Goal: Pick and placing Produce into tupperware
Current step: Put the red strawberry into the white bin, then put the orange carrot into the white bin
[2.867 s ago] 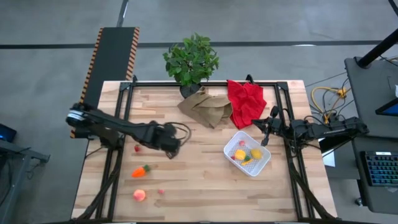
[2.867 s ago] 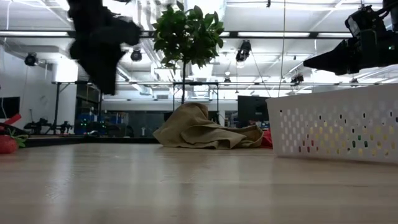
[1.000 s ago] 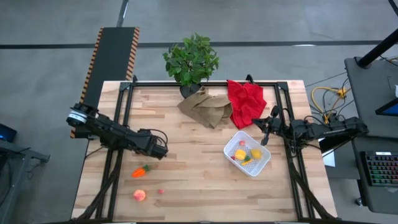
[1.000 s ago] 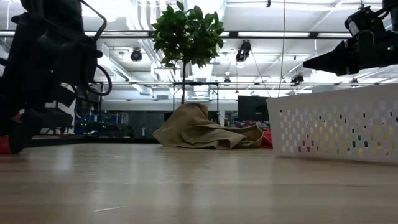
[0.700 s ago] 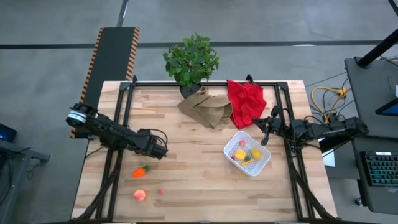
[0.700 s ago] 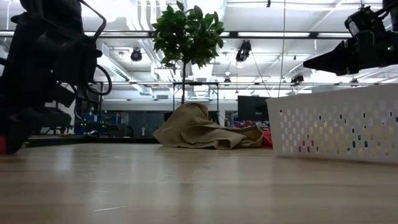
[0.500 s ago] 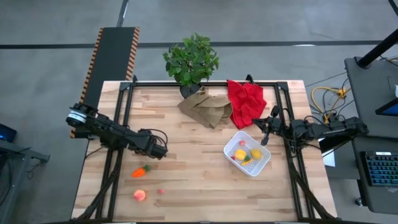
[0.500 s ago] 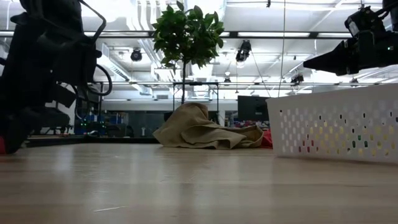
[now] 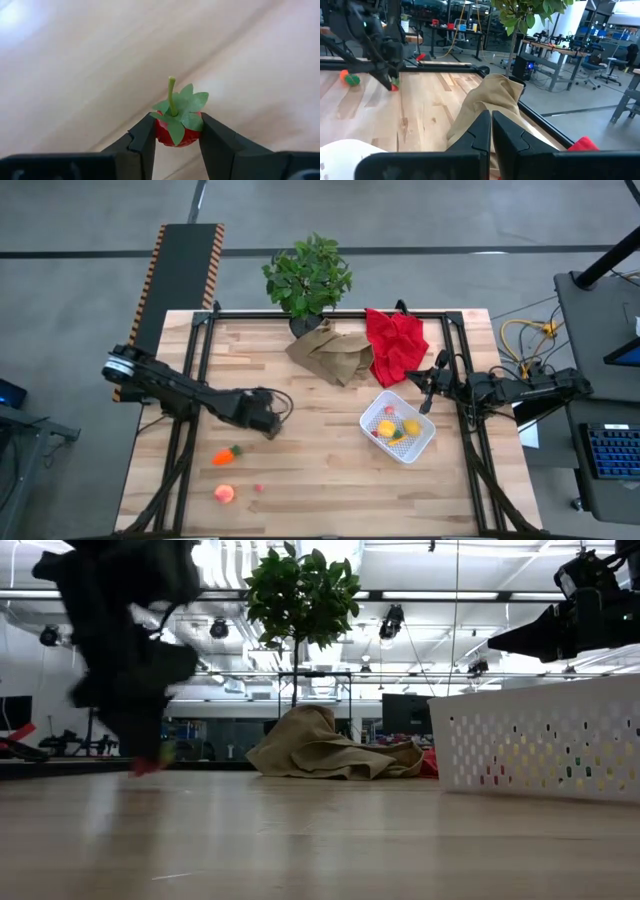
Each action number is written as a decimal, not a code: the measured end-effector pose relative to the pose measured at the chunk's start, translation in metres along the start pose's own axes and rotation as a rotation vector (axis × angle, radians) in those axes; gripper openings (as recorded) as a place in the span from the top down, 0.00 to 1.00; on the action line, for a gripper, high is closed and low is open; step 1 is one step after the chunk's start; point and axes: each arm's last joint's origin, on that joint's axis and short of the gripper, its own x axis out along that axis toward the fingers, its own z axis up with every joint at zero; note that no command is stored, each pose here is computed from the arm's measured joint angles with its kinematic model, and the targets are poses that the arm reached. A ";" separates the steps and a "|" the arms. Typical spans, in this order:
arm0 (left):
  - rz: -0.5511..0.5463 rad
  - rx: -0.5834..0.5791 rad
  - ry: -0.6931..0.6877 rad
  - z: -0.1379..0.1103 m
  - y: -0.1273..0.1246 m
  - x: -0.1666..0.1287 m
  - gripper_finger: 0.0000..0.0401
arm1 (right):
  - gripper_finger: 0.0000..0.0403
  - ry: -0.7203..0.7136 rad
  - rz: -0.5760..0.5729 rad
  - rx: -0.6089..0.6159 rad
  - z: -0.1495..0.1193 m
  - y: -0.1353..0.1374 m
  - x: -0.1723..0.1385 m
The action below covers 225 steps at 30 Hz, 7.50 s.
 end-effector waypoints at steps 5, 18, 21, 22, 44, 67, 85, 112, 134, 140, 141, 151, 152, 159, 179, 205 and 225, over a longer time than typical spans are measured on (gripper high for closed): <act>-0.339 0.151 -0.246 0.022 -0.032 -0.013 0.74 | 0.98 0.000 0.000 0.002 0.000 0.000 0.000; -0.710 0.332 -0.777 0.074 -0.061 -0.042 0.74 | 0.98 0.000 0.000 -0.004 0.000 0.000 0.000; -0.710 0.328 -0.770 0.085 -0.064 -0.034 0.74 | 0.98 -0.001 -0.001 -0.008 0.000 0.000 0.000; -0.716 0.332 -0.763 0.088 -0.066 -0.032 0.74 | 0.98 -0.003 -0.001 -0.012 0.000 0.000 0.000; -0.783 0.560 -0.664 0.144 -0.167 0.010 0.74 | 0.98 0.003 -0.018 -0.016 0.000 0.000 0.000; -0.751 0.536 -0.677 0.156 -0.162 0.014 0.61 | 0.98 0.003 -0.019 -0.024 0.000 -0.001 0.000; -0.552 0.632 -0.324 0.100 -0.136 -0.037 0.61 | 0.98 0.009 -0.025 -0.026 -0.001 -0.001 0.000; 0.006 0.176 0.207 -0.067 -0.051 -0.136 0.61 | 0.98 0.003 -0.027 -0.032 0.000 -0.001 0.000; 0.123 0.094 0.376 -0.090 -0.035 -0.094 0.42 | 0.98 0.007 -0.055 -0.027 0.000 -0.002 0.000; 0.070 0.118 0.402 -0.096 -0.035 -0.080 0.32 | 0.98 0.007 -0.054 -0.023 0.000 -0.002 0.000; 0.075 0.116 0.416 -0.098 -0.034 -0.077 0.31 | 0.98 0.007 -0.054 -0.023 0.000 -0.002 0.000; 0.154 0.118 0.449 -0.107 -0.015 -0.052 0.31 | 0.98 0.007 -0.054 -0.024 0.000 -0.002 0.000; 0.148 0.117 0.449 -0.107 -0.015 -0.050 0.31 | 0.98 0.007 -0.054 -0.024 0.000 -0.002 0.000; 0.127 0.143 0.450 -0.109 -0.013 -0.044 0.31 | 0.98 0.007 -0.054 -0.027 0.000 -0.002 0.000; 0.067 0.207 0.429 -0.111 -0.010 -0.031 0.34 | 0.98 0.008 -0.053 -0.031 0.000 -0.002 0.000; -0.003 0.278 0.232 -0.099 -0.015 -0.029 0.63 | 0.98 0.007 -0.062 -0.034 0.000 -0.002 0.000; -0.604 0.577 -0.614 0.049 -0.080 -0.018 0.63 | 0.98 -0.010 -0.110 -0.025 0.002 -0.003 0.000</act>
